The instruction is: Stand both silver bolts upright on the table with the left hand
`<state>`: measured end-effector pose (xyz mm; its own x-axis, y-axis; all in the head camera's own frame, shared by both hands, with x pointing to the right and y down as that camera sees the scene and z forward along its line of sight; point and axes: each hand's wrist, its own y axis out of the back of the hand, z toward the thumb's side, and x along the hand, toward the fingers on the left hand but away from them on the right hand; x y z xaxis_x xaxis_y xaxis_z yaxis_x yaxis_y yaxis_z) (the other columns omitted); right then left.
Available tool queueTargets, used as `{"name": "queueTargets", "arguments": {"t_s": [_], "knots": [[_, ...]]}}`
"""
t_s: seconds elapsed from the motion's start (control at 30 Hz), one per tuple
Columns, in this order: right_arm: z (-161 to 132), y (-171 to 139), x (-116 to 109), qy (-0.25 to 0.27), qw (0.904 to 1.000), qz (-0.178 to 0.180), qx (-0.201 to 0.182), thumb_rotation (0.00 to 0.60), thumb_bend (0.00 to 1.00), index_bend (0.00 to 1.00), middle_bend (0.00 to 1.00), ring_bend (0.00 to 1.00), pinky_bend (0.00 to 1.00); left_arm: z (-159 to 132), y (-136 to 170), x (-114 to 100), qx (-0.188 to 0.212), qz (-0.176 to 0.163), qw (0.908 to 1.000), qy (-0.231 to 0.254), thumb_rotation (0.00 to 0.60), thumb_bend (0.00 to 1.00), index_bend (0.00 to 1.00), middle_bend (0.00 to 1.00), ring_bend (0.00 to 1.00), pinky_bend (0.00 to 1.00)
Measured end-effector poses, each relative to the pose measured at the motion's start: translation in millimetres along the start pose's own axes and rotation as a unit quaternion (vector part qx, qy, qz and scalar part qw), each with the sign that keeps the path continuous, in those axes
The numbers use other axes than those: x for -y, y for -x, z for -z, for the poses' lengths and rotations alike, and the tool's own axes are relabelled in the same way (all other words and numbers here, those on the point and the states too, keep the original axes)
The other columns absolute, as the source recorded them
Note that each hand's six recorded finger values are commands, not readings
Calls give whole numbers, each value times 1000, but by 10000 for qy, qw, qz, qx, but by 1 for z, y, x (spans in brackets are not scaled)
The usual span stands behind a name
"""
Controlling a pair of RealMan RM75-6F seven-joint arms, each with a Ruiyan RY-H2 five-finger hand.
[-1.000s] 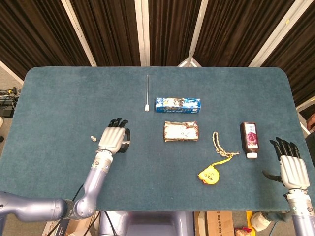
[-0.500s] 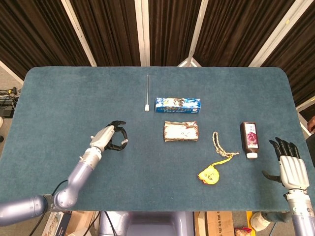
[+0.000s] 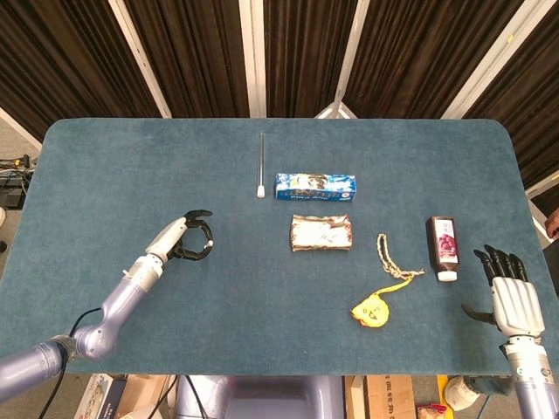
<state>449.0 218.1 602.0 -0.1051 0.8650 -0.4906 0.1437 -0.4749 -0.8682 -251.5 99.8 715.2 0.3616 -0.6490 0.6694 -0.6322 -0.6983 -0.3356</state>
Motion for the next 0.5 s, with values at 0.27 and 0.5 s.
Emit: {"name": "queueTargets", "arguments": {"t_s": [0.27, 0.5], "knots": [[0, 0, 1, -5, 10000, -16, -1, 600, 154, 145, 91, 57, 0, 7, -2, 3, 318, -85, 9994, 50, 600, 545, 580, 113, 0, 0], [1, 1, 1, 5, 10000, 6, 13, 600, 154, 145, 91, 57, 0, 16, -6, 10, 434, -12, 9986, 304, 600, 544, 582, 113, 0, 0]]}}
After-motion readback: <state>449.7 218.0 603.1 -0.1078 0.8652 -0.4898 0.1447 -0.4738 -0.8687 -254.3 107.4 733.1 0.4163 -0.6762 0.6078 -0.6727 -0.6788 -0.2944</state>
